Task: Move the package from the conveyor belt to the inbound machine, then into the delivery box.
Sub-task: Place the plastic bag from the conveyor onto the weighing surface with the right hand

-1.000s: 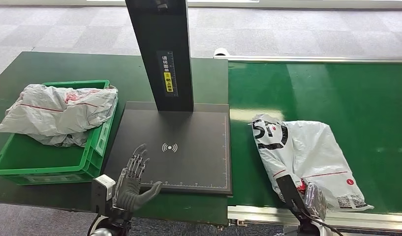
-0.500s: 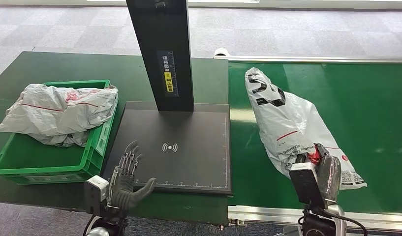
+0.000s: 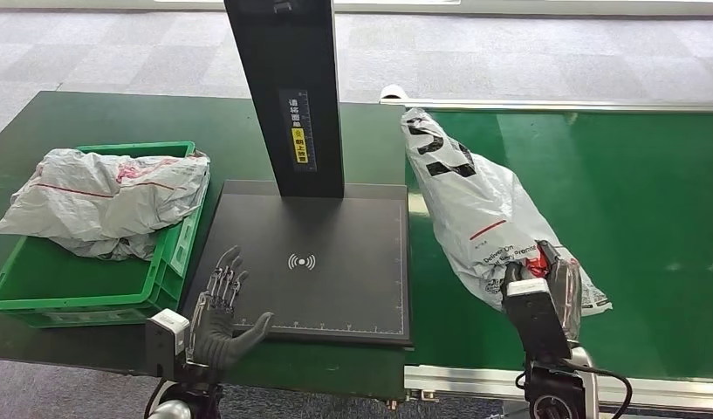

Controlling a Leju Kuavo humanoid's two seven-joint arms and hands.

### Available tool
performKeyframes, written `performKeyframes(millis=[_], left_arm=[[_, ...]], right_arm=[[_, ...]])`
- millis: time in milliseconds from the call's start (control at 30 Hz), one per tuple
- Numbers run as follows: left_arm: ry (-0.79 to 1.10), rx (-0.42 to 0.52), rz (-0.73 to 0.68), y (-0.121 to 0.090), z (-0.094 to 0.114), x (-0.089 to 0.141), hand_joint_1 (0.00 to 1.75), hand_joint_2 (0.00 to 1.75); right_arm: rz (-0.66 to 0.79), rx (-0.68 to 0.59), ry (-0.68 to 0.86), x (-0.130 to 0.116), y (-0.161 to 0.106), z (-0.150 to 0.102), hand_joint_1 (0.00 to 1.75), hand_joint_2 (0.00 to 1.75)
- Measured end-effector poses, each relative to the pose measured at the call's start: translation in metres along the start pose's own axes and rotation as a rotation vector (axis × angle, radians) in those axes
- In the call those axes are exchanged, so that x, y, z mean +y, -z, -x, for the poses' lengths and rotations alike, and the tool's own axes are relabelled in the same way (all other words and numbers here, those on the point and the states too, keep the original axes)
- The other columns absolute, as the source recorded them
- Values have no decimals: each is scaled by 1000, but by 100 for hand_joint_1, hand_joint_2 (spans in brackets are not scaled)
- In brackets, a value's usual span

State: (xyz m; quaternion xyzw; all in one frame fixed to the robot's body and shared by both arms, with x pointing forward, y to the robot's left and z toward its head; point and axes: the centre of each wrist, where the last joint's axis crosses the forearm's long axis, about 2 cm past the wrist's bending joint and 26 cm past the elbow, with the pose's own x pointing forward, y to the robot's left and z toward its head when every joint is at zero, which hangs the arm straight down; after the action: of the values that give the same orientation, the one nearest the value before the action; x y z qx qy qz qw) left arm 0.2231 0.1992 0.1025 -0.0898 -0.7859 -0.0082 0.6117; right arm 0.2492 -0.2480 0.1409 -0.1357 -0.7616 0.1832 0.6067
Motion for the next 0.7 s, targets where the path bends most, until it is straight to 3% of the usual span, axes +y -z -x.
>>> performKeyframes(millis=[267,533,700], left_arm=[[9,-42,-6,18,-8,-2,0,175],[14,-56,-21,26,-12,0,0,175],[27,-67,-59,31,-16,5,0,175]], right_arm=[[-308,38,212,51,8,2,175,175],[-555,42,266,106,8,-6,175,175],[-643,2,284,125,10,-16,175,175]])
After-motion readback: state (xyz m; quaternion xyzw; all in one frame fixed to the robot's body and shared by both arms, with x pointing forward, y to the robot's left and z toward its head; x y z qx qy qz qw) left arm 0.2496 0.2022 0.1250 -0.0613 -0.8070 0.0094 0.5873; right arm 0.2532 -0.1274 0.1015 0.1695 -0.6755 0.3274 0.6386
